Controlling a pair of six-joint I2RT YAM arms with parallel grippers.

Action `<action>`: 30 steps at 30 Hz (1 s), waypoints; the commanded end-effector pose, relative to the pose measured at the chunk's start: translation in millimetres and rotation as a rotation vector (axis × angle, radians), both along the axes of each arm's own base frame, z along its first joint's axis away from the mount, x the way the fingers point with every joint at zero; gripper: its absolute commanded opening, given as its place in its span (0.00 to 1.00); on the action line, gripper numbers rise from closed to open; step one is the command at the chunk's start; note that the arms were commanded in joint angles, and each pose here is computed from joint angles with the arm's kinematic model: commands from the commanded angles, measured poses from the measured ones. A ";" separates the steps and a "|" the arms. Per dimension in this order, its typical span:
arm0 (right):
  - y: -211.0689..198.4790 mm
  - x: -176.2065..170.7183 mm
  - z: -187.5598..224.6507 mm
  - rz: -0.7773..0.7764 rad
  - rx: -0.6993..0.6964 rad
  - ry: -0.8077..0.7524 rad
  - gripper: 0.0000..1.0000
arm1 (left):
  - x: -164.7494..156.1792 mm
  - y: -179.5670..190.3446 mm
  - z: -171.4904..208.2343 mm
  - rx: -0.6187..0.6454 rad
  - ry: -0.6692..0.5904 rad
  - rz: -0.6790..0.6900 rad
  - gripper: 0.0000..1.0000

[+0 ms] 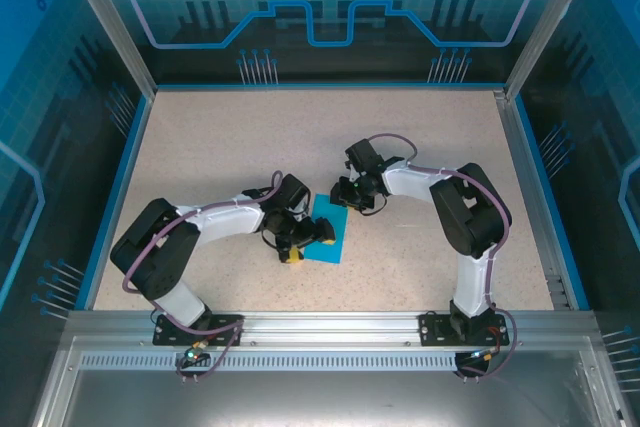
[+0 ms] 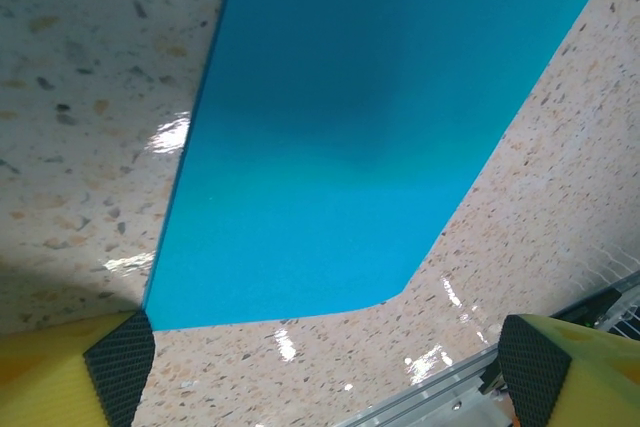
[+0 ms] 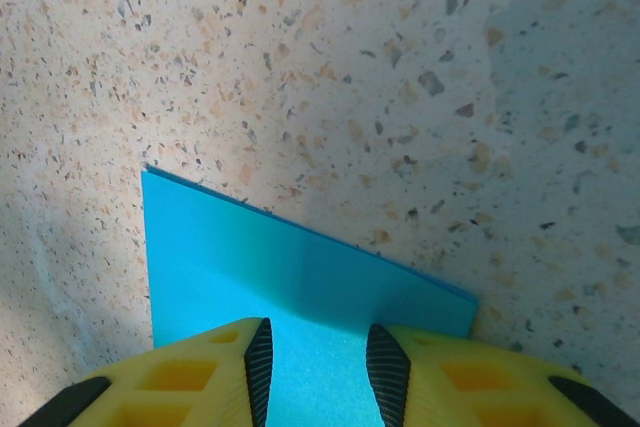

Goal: Fold a paper plane with a square sheet of paper (pick it up from the middle)
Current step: Fold the triangle a second time at the center of the table.

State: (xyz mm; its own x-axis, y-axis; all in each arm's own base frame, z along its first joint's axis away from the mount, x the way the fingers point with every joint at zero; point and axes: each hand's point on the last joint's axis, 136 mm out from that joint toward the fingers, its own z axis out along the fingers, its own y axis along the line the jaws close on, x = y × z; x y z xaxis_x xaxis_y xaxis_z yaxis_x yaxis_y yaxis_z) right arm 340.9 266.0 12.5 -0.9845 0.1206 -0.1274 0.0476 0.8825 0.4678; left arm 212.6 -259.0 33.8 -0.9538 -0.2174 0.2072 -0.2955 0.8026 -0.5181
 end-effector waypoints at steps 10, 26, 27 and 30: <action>-44.0 -32.7 -61.5 -0.052 -0.173 0.158 0.37 | 18.7 -19.7 9.2 -0.003 -0.090 -0.050 0.91; -47.3 -33.5 -62.8 -0.058 -0.169 0.164 0.37 | 51.6 -27.2 42.2 -0.036 -0.345 -0.189 0.90; -47.4 -34.0 -62.7 -0.056 -0.170 0.164 0.37 | 54.2 -25.8 40.8 -0.031 -0.347 -0.188 0.90; -48.5 -33.9 -62.2 -0.059 -0.169 0.164 0.37 | 59.5 -24.3 36.6 -0.034 -0.349 -0.188 0.90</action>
